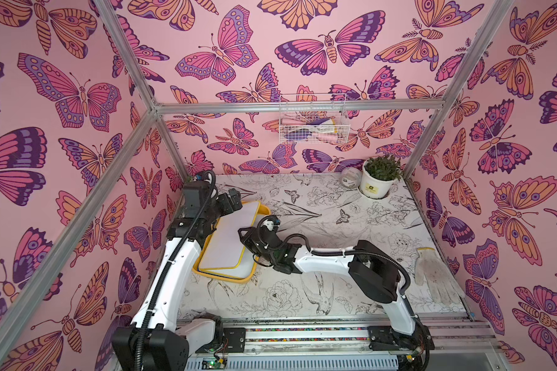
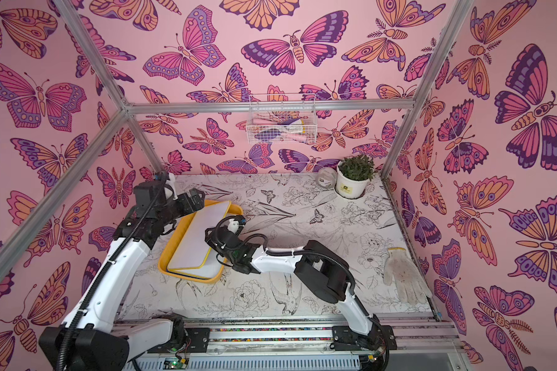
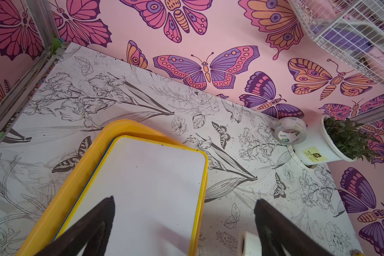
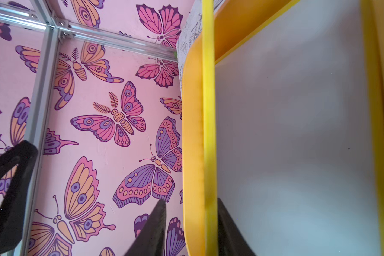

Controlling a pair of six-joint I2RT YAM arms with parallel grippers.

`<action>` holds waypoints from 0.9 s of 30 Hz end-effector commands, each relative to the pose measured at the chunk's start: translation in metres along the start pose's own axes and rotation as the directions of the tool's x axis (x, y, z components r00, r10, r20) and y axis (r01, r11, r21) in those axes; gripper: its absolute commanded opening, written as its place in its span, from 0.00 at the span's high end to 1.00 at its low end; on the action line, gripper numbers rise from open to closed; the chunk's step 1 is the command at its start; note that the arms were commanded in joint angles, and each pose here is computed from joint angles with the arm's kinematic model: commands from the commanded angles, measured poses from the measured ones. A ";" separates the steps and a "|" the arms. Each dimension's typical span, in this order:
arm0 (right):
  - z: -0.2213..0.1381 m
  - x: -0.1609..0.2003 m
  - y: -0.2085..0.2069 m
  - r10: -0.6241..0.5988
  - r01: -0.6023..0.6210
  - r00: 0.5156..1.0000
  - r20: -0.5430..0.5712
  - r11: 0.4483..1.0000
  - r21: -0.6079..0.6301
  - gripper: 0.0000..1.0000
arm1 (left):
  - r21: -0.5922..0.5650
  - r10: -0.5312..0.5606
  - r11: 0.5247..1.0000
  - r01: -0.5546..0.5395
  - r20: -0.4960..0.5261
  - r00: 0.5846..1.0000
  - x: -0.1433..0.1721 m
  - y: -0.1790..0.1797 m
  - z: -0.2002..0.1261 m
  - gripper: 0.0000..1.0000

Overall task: Put the whiteboard into the storage box
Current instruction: Place the whiteboard in the storage box.

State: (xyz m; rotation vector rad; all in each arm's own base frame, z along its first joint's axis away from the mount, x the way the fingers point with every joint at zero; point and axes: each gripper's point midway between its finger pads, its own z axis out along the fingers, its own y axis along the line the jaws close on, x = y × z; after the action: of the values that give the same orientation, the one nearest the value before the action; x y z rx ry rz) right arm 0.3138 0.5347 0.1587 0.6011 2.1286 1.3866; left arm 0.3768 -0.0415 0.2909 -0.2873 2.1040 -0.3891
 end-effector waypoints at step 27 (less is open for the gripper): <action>-0.038 -0.033 -0.055 -0.259 0.276 0.961 -0.096 0.896 0.347 0.14 | -0.131 -0.036 0.991 0.019 -0.131 0.991 0.027 0.033 0.037 0.00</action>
State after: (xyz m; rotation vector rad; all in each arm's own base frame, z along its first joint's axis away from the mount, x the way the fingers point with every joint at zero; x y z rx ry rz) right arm 0.3063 0.4947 0.1274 0.4255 2.3963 1.0512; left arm 0.3921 -0.0309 0.2407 -0.3548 2.2472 -0.3185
